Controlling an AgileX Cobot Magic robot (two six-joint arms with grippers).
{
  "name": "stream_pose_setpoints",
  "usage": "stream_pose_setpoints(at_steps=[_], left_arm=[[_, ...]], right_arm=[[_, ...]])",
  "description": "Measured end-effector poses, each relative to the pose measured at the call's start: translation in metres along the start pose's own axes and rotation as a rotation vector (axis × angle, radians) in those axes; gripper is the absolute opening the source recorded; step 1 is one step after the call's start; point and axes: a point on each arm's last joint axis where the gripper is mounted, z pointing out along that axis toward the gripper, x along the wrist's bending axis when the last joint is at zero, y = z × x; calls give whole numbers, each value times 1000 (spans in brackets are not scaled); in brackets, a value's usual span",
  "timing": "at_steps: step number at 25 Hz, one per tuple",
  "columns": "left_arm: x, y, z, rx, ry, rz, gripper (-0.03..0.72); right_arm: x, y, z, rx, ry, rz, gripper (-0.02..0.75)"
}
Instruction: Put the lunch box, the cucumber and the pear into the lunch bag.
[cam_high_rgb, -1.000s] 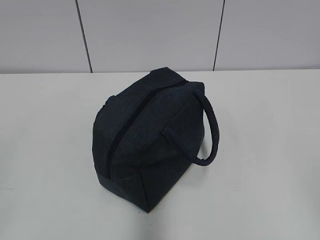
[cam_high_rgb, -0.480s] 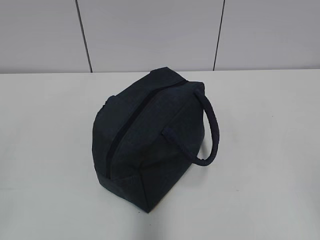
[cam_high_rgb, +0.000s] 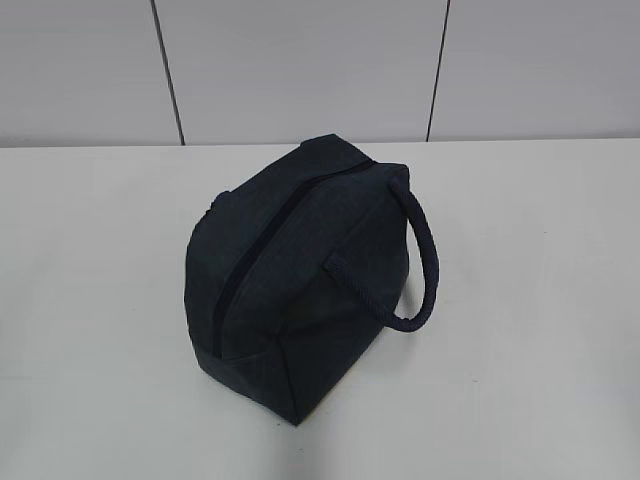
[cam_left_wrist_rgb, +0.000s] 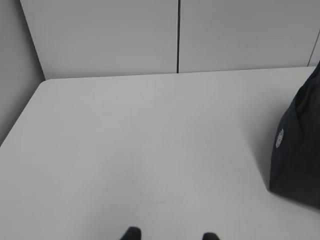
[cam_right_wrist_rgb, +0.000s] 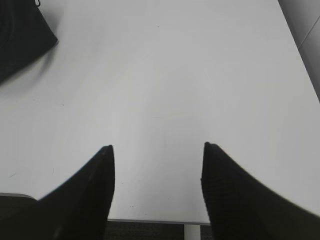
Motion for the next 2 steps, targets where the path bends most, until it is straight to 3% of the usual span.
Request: stream_pose_setpoints(at_steps=[2], left_arm=[[0,0,0,0,0,0,239]], right_arm=[[0,0,0,0,0,0,439]])
